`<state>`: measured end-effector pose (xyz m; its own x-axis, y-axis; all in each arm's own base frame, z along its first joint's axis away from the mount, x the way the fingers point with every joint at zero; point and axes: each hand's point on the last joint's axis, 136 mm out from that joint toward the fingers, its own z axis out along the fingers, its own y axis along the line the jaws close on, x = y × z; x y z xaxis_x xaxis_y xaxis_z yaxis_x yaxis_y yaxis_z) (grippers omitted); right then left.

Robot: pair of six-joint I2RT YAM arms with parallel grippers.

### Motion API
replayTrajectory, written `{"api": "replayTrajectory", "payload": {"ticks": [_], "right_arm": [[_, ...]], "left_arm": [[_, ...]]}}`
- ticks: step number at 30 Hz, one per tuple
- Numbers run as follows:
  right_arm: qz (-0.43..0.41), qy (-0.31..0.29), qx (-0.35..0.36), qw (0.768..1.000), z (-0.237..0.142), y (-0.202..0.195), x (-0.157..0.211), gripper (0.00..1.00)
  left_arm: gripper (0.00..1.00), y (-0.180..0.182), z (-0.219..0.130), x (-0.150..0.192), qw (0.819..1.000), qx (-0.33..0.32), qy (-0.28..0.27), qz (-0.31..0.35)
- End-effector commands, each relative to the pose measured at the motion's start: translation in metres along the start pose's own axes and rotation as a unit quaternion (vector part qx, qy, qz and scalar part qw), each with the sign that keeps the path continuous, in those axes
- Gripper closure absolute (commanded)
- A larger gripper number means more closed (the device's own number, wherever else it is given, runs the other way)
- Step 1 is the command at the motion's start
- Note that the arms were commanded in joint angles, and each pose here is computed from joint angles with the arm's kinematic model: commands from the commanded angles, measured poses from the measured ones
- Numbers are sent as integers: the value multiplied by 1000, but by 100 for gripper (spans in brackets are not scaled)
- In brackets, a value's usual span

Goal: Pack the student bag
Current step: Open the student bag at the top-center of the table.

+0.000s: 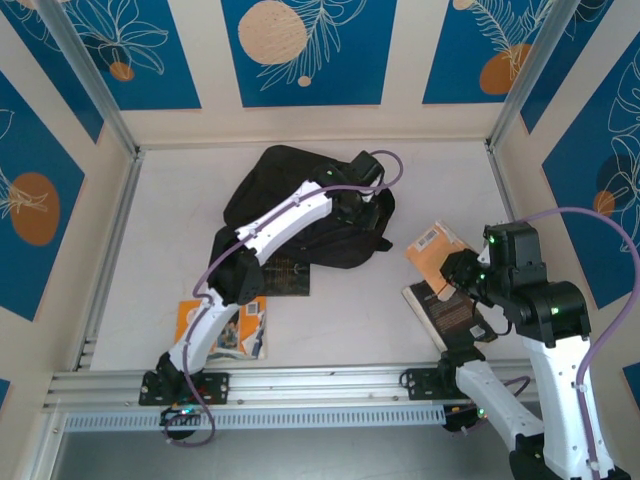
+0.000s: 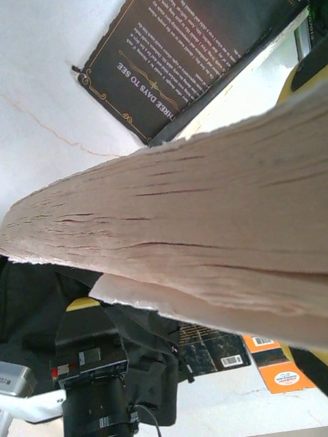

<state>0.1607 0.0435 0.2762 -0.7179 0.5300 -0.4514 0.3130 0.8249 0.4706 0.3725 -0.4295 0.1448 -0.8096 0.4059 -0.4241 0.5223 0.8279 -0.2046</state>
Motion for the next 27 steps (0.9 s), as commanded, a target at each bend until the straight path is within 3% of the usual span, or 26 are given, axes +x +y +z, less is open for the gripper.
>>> {"api": "replayTrajectory", "payload": {"ticks": [1,8,16,22,27], "right_arm": [[-13,-6,-37,999,0,16,-7,100],[-16,-11,-74,997,6,39,-21,100],[28,37,-187,981,31,93,-31,100],[76,96,-251,960,58,129,-29,100],[123,160,-264,943,89,146,-17,100]], "left_arm": [[98,4,-12,-2,1000,-22,-5,9],[100,7,-122,-37,991,-28,-130,-13],[100,17,-231,-30,975,-1,-219,-37],[100,18,-267,-12,975,15,-222,-21],[100,8,-257,18,981,60,-183,-15]]}}
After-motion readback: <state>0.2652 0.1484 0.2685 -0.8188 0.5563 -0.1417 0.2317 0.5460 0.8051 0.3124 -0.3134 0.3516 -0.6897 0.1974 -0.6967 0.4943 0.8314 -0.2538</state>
